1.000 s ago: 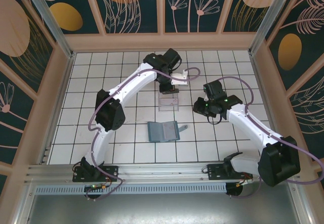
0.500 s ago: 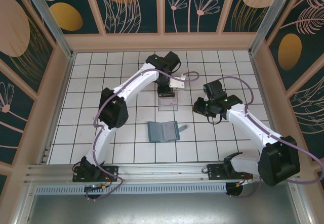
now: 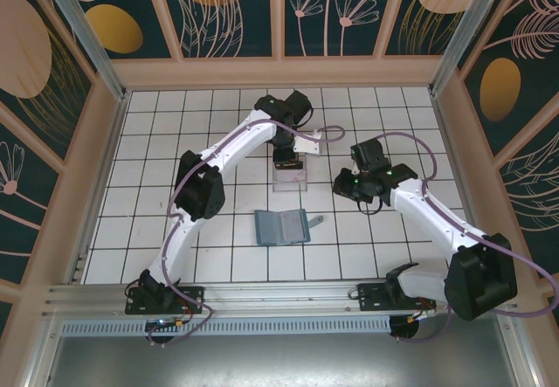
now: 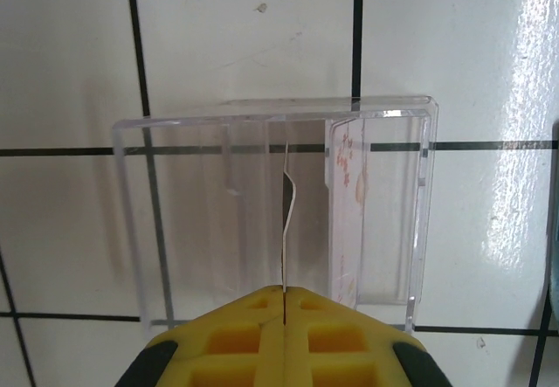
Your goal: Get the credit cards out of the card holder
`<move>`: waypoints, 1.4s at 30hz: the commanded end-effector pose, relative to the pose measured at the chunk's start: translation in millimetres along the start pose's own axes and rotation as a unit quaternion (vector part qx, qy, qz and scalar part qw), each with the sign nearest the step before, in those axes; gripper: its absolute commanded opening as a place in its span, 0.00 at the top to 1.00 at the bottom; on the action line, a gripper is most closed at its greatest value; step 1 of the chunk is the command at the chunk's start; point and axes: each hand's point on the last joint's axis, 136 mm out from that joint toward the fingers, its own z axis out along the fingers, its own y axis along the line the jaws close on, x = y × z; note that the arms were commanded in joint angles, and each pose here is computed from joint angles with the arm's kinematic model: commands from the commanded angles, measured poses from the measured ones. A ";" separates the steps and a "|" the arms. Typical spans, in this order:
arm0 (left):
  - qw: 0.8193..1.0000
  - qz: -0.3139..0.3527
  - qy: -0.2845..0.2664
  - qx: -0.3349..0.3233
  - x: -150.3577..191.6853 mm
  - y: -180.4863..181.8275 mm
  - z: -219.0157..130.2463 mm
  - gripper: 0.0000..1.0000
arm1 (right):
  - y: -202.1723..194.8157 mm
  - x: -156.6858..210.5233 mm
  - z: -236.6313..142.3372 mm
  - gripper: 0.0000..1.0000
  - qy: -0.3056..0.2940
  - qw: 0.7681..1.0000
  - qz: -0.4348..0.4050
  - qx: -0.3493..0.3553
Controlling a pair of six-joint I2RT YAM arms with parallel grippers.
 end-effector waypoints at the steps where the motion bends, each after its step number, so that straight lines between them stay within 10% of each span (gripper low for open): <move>1: 1.000 0.009 -0.004 0.025 0.3 -5.5 2.4 1.00 | -2.2 1.1 2.9 0.79 0.007 1.000 0.005 0.003; 11: 0.999 0.008 0.001 0.034 1.1 -4.3 12.3 1.00 | -1.7 0.6 7.3 0.78 0.015 1.000 0.000 0.006; 28: 0.998 0.022 -0.008 -0.066 -10.3 35.5 -7.8 0.69 | 0.6 -2.0 6.6 0.79 0.011 1.000 0.000 0.003; 42: 0.994 -0.029 -0.068 -0.080 -21.8 28.0 -33.2 0.72 | 11.2 3.2 13.1 0.78 0.025 1.000 -0.008 -0.017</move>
